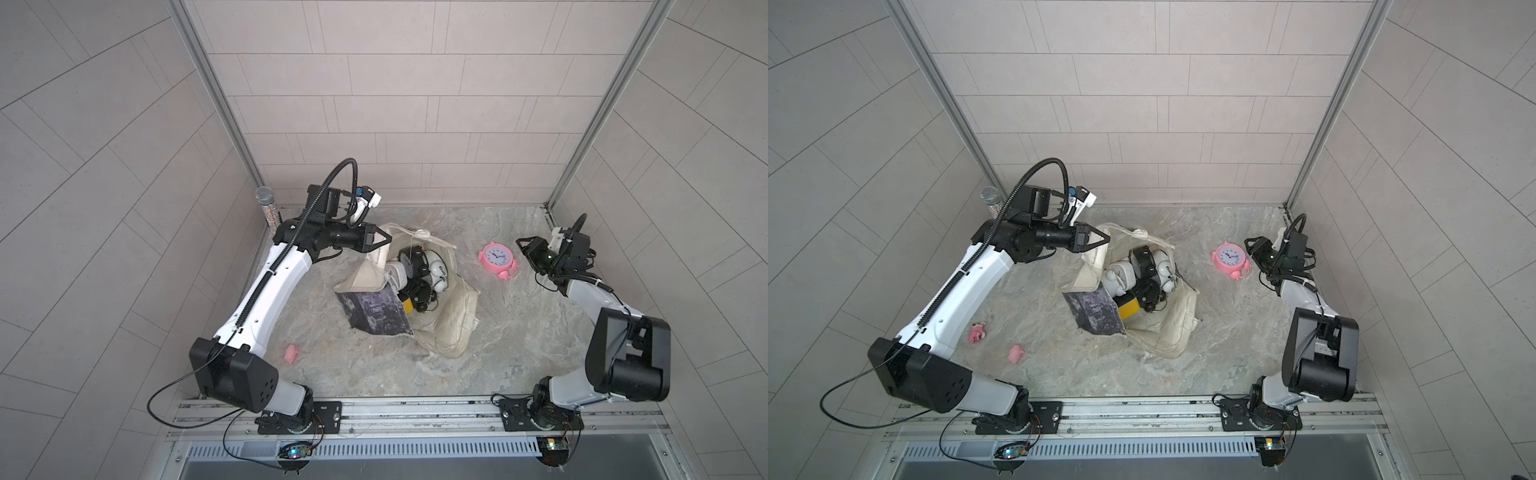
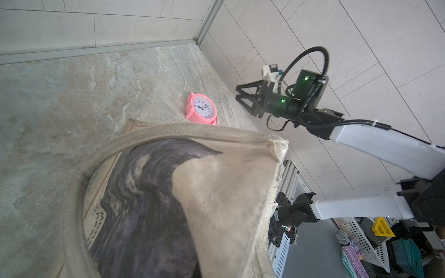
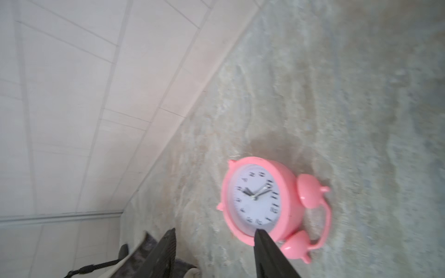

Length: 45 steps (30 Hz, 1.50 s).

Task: Take the alarm clock out of the canvas bag
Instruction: Place the alarm at the center of the board, then pick up the alarm from the canvas bag.

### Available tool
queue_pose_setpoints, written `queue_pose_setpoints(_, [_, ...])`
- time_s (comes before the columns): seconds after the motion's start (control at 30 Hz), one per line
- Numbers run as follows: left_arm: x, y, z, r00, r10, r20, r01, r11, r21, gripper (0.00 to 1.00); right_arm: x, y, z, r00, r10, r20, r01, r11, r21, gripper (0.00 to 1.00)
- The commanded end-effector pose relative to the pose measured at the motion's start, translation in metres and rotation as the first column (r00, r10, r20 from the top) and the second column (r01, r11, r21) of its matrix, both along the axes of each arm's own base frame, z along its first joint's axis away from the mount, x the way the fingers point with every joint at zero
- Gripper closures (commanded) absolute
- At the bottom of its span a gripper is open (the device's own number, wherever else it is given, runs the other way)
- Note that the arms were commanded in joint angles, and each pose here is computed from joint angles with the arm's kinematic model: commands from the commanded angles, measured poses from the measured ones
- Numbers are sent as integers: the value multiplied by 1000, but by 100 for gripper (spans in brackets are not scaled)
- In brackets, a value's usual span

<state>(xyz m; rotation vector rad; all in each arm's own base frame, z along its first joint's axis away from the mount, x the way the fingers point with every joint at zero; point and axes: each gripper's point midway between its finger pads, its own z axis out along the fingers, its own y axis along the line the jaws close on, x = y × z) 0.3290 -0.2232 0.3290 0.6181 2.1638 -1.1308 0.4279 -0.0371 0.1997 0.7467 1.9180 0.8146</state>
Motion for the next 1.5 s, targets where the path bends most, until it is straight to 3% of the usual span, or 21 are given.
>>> queue_pose_setpoints(0.0, [2, -10, 44, 991, -36, 129, 46, 996, -75, 100, -6, 62, 95, 941, 205, 268, -208, 978, -19, 50])
queue_pose_setpoints(0.2, [2, -6, 43, 993, -9, 117, 16, 998, -56, 100, -67, 159, 190, 740, 425, 521, -423, 897, -132, 54])
queue_pose_setpoints(0.27, [1, -6, 44, 993, -9, 115, 16, 998, -55, 100, -91, 202, 202, 657, 541, 524, -518, 830, -208, 54])
queue_pose_setpoints(0.43, [2, -4, 46, 993, -1, 117, 7, 999, -48, 100, -152, 291, 187, 482, 777, 404, -635, 628, -450, 54])
queue_pose_setpoints(0.6, [1, -4, 49, 993, -7, 118, 13, 999, -49, 100, -173, 329, 153, 430, 843, 323, -661, 538, -523, 56])
queue_pose_setpoints(0.73, [0, -5, 51, 993, -14, 118, 21, 998, -56, 100, -172, 348, 110, 454, 862, 226, -642, 492, -588, 59])
queue_pose_setpoints(0.93, [-15, -12, 56, 985, -106, 133, 118, 989, -90, 100, -135, 345, 45, 613, 785, 88, -589, 529, -611, 62])
queue_pose_setpoints(1.2, [-22, -17, 57, 976, -172, 130, 188, 975, -122, 100, -107, 357, -14, 674, 738, -23, -591, 520, -617, 64])
queue_pose_setpoints(1.47, [-24, -20, 54, 972, -193, 132, 211, 968, -134, 100, -79, 357, -34, 745, 664, -57, -537, 548, -641, 64])
